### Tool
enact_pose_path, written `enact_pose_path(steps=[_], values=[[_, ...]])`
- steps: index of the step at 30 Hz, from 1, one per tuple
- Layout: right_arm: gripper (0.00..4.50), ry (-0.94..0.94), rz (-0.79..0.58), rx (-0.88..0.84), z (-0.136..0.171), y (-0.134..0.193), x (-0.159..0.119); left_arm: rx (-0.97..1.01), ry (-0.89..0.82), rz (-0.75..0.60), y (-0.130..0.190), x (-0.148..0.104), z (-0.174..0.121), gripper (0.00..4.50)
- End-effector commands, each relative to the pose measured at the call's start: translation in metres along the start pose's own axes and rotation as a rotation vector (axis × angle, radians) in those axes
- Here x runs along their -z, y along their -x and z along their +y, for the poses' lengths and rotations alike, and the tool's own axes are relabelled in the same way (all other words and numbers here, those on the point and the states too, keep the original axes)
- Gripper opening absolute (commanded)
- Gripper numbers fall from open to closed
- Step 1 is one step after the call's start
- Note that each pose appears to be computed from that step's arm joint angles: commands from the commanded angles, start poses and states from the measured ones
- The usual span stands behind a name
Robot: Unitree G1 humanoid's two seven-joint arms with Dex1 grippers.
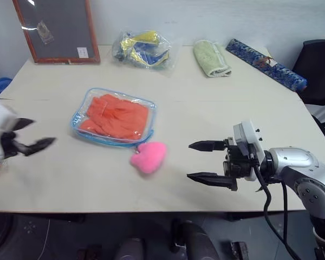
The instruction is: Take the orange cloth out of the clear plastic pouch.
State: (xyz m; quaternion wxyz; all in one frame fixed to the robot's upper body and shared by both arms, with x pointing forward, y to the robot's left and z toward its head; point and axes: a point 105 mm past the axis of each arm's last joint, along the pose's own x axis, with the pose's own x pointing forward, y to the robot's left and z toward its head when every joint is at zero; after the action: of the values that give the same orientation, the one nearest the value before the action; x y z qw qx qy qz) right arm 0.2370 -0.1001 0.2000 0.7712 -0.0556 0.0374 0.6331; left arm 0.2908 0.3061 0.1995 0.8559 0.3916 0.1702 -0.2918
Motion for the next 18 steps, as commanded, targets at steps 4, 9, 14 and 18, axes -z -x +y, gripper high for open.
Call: enact_pose_path(steps=[4, 9, 14, 18], values=[[4.50, 0.053, -0.044, 0.045, 0.004, 0.003, -0.013, 0.039, -0.449, 0.035, -0.053, -0.010, 0.020, 4.32], [4.50, 0.038, -0.055, 0.084, 0.011, 0.003, -0.011, 0.036, -0.616, 0.016, -0.082, -0.023, 0.028, 4.32], [4.50, 0.033, -0.055, 0.123, 0.012, 0.005, -0.010, 0.060, -0.683, 0.039, -0.091, -0.021, 0.032, 4.32], [4.50, 0.031, -0.054, 0.142, 0.013, 0.007, -0.009, 0.061, -0.664, 0.025, -0.090, -0.023, 0.036, 4.32]])
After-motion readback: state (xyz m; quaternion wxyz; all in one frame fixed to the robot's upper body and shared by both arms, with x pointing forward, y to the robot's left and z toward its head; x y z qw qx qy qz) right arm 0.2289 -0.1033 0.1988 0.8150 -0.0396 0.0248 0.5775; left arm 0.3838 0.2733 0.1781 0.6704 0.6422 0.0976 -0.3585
